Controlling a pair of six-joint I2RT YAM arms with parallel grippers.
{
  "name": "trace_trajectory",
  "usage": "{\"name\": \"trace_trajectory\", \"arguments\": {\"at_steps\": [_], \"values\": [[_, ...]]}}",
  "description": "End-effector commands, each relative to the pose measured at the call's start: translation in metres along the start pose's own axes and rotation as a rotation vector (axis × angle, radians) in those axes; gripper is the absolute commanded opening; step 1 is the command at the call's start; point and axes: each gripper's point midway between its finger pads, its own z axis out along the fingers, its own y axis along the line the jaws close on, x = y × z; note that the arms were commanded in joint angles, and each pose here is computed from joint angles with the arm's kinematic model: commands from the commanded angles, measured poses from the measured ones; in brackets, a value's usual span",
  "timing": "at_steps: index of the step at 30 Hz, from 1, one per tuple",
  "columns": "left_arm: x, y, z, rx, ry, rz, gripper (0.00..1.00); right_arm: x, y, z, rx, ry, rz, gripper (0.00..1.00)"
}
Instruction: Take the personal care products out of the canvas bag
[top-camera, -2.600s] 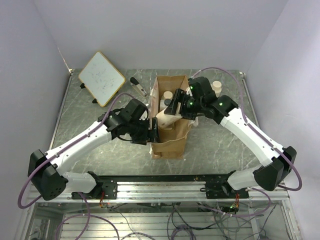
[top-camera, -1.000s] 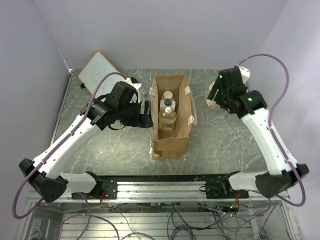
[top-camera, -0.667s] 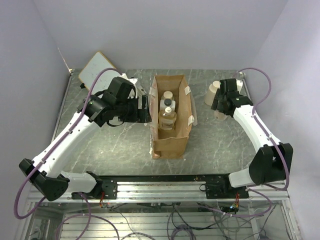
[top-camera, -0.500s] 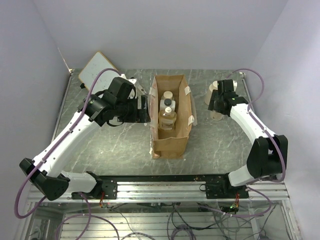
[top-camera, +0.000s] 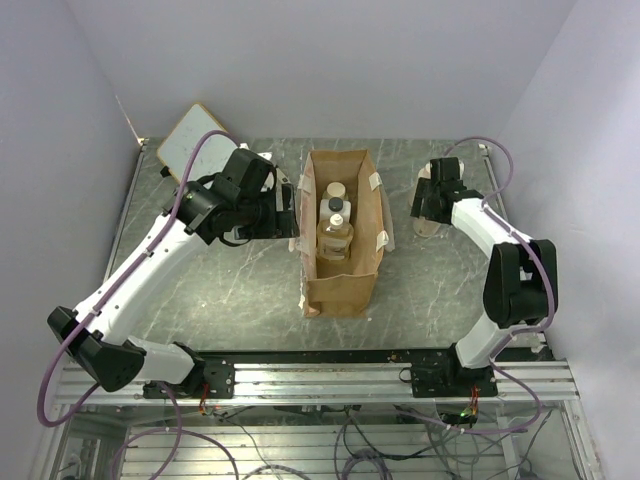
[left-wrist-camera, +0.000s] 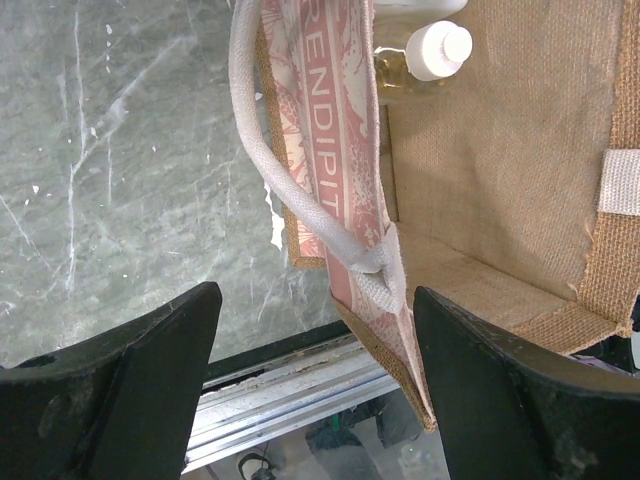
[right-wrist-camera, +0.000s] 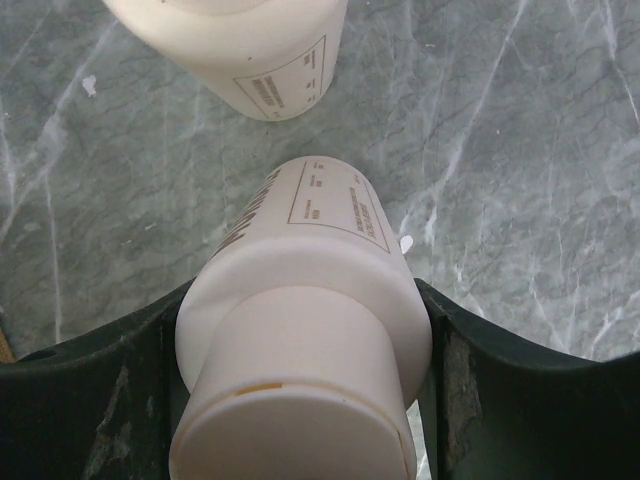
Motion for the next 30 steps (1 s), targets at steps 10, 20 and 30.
{"name": "trace_trajectory", "arguments": {"at_steps": [10, 20, 30], "values": [[-0.003, -0.002, -0.007, 0.024, -0.010, 0.017, 0.88, -0.031, 0.003, 0.010, -0.009, -0.005, 0.030, 0.74], [0.008, -0.011, -0.005, 0.105, 0.016, 0.056, 0.89, -0.023, -0.014, -0.042, -0.002, -0.004, 0.042, 1.00], [0.019, -0.036, 0.008, 0.253, 0.070, 0.035, 0.89, -0.012, 0.036, -0.135, -0.184, 0.018, -0.103, 1.00]]}}
